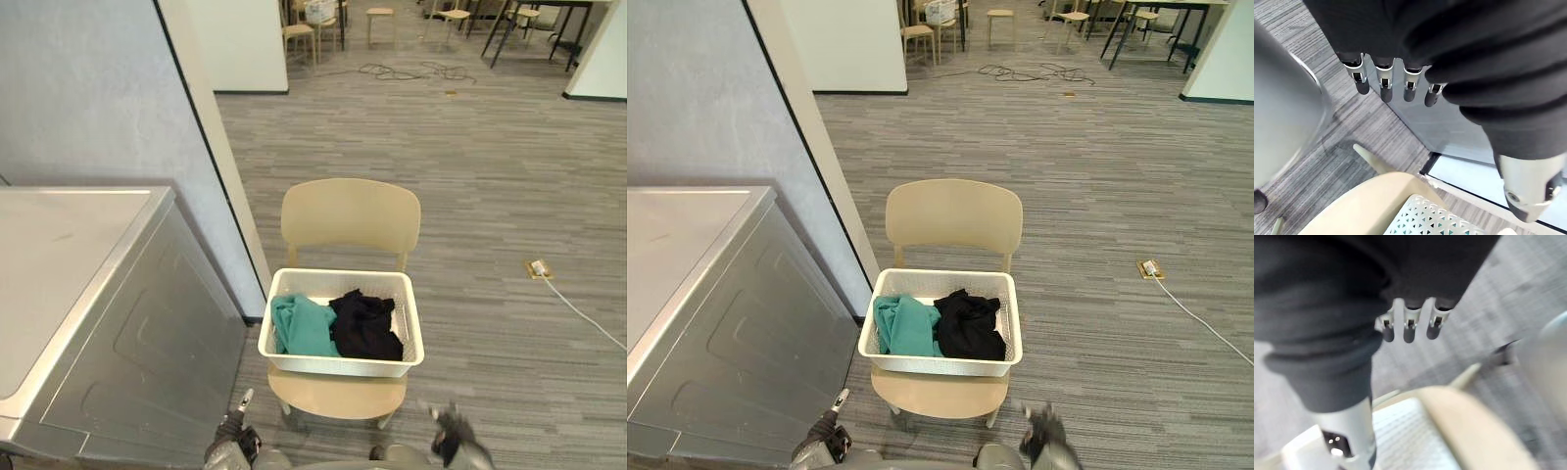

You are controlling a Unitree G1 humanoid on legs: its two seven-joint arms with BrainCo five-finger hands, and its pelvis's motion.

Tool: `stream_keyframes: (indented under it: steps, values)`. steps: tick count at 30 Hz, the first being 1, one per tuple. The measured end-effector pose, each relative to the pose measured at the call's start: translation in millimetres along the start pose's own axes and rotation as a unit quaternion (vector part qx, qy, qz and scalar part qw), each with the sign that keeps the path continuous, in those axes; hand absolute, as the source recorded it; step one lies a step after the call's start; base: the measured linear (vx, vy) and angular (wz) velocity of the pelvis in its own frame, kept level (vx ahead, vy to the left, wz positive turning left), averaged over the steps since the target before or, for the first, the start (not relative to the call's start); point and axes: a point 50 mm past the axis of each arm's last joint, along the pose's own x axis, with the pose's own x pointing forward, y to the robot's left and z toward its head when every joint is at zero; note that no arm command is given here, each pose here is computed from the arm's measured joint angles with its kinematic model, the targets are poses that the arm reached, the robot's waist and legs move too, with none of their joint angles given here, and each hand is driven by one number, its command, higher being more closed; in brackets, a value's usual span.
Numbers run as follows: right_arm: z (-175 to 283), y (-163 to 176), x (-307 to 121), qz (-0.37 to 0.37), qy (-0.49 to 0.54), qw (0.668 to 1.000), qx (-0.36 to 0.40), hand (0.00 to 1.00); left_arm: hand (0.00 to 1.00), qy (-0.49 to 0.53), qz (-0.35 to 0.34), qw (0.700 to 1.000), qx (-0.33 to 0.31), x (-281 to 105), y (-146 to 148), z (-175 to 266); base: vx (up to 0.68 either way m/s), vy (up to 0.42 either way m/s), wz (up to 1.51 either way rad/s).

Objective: Pick up the laundry basket with both hands and put the clothes into the washing machine.

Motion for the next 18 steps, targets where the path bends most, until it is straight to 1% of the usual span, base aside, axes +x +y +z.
stream_keyframes:
  steps: [1,3,5,7,8,9,11,12,15,18]
  values:
    - [24,6,0,0.008,-0.058,0.998,0.001,0.0,0.0,-0.001,0.011,1.0,0.002,0,5,0,0.04,0.091,-0.03]
    - [49,14,-4,0.017,-0.122,0.992,-0.007,0.0,0.0,0.003,0.022,1.0,0.012,0,10,-4,0.03,0.178,-0.17]
    - [69,25,-10,0.038,-0.177,0.983,-0.036,0.0,0.0,0.03,0.029,0.998,0.038,-4,13,-21,0.05,0.331,-0.25]
    - [73,31,-12,0.048,-0.196,0.977,-0.065,0.0,0.0,0.021,0.022,0.996,0.078,-1,13,-14,0.05,0.281,-0.02]
    - [73,37,-13,0.059,-0.201,0.974,-0.09,0.0,0.0,0.013,0.015,0.994,0.109,0,12,-10,0.03,0.231,-0.01]
    - [73,41,-13,0.068,-0.203,0.972,-0.099,0.0,0.0,0.009,0.013,0.992,0.123,0,12,-9,0.03,0.273,0.01]
    - [79,57,-12,0.103,-0.222,0.96,-0.133,0.0,0.0,-0.002,0.004,0.986,0.164,1,12,-5,0.01,0.215,-0.03]
    - [82,61,-11,0.112,-0.23,0.956,-0.146,0.0,0.0,-0.003,0.004,0.986,0.169,1,12,-4,-0.01,0.126,-0.11]
    - [91,80,2,0.158,-0.254,0.925,-0.232,0.0,0.0,-0.013,0.003,0.981,0.194,2,15,1,-0.03,0.019,-0.03]
    - [107,94,15,0.19,-0.28,0.892,-0.3,0.0,0.0,-0.026,-0.013,0.977,0.21,3,3,8,-0.12,-0.016,-0.01]
